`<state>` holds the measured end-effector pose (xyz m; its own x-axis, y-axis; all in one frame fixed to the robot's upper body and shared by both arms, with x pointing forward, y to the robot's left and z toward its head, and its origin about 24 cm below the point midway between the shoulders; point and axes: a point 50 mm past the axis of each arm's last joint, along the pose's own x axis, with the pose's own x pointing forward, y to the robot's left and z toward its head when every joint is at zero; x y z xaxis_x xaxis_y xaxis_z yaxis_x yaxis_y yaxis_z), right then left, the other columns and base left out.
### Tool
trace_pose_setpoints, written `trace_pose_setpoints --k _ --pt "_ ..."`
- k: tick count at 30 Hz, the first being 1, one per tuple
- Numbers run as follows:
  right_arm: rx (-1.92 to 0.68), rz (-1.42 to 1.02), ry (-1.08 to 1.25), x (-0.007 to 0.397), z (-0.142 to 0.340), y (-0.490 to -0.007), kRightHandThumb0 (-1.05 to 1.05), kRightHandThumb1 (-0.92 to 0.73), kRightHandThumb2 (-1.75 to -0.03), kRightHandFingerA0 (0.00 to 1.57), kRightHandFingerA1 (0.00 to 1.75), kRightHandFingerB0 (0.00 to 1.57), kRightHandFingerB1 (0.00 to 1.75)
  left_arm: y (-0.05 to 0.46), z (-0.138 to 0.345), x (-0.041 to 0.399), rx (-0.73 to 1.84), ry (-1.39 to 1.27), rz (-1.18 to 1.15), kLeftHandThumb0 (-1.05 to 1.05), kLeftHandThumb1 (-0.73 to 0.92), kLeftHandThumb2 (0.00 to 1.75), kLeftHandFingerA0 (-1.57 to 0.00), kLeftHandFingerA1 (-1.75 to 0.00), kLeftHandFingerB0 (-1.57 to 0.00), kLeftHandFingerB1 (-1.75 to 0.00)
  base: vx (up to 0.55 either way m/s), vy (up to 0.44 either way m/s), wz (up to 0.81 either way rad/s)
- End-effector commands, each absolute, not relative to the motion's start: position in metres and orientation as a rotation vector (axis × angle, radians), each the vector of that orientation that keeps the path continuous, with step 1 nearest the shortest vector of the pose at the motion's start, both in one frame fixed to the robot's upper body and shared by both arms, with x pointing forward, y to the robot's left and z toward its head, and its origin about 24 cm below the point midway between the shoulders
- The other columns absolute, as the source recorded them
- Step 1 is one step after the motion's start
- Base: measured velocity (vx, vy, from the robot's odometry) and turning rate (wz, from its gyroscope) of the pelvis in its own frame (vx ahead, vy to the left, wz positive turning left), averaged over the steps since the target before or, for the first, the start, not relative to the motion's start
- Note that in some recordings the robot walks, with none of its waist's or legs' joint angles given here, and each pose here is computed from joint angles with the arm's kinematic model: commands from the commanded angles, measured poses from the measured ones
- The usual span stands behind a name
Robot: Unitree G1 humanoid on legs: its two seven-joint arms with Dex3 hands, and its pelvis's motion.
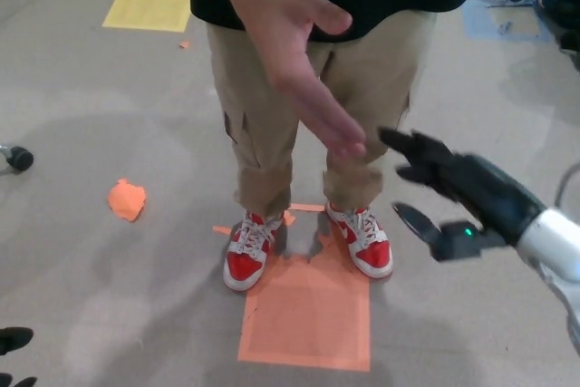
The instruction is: The robot extends its right arm to grab a person's hand and shakes it
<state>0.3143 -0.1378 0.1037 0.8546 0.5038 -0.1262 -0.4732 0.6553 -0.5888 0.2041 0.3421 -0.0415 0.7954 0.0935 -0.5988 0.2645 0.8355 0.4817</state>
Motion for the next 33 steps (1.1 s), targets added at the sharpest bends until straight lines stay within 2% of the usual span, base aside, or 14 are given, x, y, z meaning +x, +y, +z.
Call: trace_pose_setpoints --k 1,2,3,13,14,15,24,25,26,28,29,31,32,33 --pt "-0.704 0.552 -0.026 0.319 0.145 -0.111 -0.86 -0.82 -0.65 0.00 0.16 0.00 0.00 0.348 -0.031 0.210 0.635 0.623 -0.107 -0.57 0.67 0.81 -0.26 -0.45 -0.14 -0.38 0.00 0.000 0.00" --pt "-0.708 0.553 -0.032 0.321 0.147 -0.107 -0.86 -0.82 -0.65 0.00 0.16 0.00 0.00 0.348 -0.031 0.210 0.634 0.624 -0.107 -0.57 0.67 0.81 -0.26 -0.45 -0.14 -0.38 0.00 0.000 0.00" --pt "-0.708 0.556 -0.033 0.322 0.150 -0.105 -0.93 -0.69 -1.05 0.00 0.15 0.00 0.04 0.348 -0.031 0.210 0.638 0.621 -0.109 -0.57 0.67 0.83 -0.27 -0.46 -0.13 -0.38 0.00 0.000 0.00" --pt "-0.716 0.582 -0.043 0.327 0.164 -0.084 -0.98 -0.69 -1.05 0.00 0.12 0.00 0.00 0.348 -0.031 0.210 0.647 0.624 -0.108 -0.56 0.68 0.80 -0.23 -0.43 -0.15 -0.37 0.00 0.000 0.00" --pt "-0.716 0.584 -0.040 0.328 0.165 -0.083 -0.98 -0.68 -1.05 0.00 0.11 0.00 0.00 0.348 -0.031 0.210 0.645 0.626 -0.106 -0.50 0.79 0.63 -0.32 -0.38 -0.18 -0.29 0.00 0.000 0.00" --pt "-0.719 0.584 -0.036 0.329 0.165 -0.082 -0.98 -0.68 -1.05 0.00 0.12 0.00 0.00 0.348 -0.031 0.210 0.640 0.627 -0.106 -0.58 0.67 0.81 -0.24 -0.44 -0.15 -0.38 0.00 0.000 0.00" --pt "-0.831 0.573 0.028 0.348 0.166 -0.070 -0.98 -0.70 -1.04 0.00 0.15 0.00 0.00 0.349 -0.032 0.207 0.628 0.611 -0.105 -0.59 0.65 0.84 -0.29 -0.48 -0.14 -0.39 0.00 0.000 0.00" --pt "-0.842 0.568 0.035 0.350 0.166 -0.069 -0.98 -0.70 -1.04 0.00 0.15 0.00 0.00 0.348 -0.031 0.207 0.635 0.612 -0.111 -0.52 0.79 0.63 -0.33 -0.39 -0.19 -0.29 0.00 0.000 0.00" --pt "-0.848 0.562 0.041 0.353 0.166 -0.067 -0.98 -0.69 -1.03 0.00 0.17 0.00 0.00 0.348 -0.031 0.207 0.638 0.612 -0.116 -0.58 0.66 0.85 -0.29 -0.48 -0.13 -0.39 0.00 0.000 0.00" --pt "-0.898 0.541 0.051 0.358 0.166 -0.065 -0.99 -0.70 -1.05 0.00 0.18 0.00 0.00 0.349 -0.032 0.207 0.646 0.616 -0.119 -0.52 0.80 0.63 -0.32 -0.39 -0.18 -0.29 0.00 0.000 0.00" --pt "-0.930 0.528 0.053 0.361 0.166 -0.064 -1.00 -0.70 -1.06 0.00 0.19 0.00 0.00 0.349 -0.032 0.207 0.655 0.618 -0.121 -0.59 0.67 0.85 -0.27 -0.47 -0.13 -0.39 0.00 0.000 0.00" --pt "-0.982 0.506 0.064 0.367 0.167 -0.062 -1.00 -0.70 -1.07 0.00 0.19 0.00 0.00 0.349 -0.031 0.207 0.660 0.615 -0.123 -0.59 0.67 0.85 -0.27 -0.47 -0.13 -0.39 0.00 0.000 0.00" --pt "-0.995 0.495 0.075 0.369 0.167 -0.061 -1.00 -0.70 -1.06 0.00 0.19 0.00 0.00 0.349 -0.031 0.207 0.650 0.615 -0.122 -0.53 0.80 0.63 -0.30 -0.38 -0.18 -0.29 0.00 0.000 0.00" --pt "-0.996 0.493 0.076 0.369 0.167 -0.060 -1.00 -0.70 -1.06 0.00 0.19 0.00 0.00 0.349 -0.031 0.207 0.649 0.615 -0.122 -0.53 0.80 0.63 -0.30 -0.38 -0.18 -0.29 0.00 0.000 0.00"
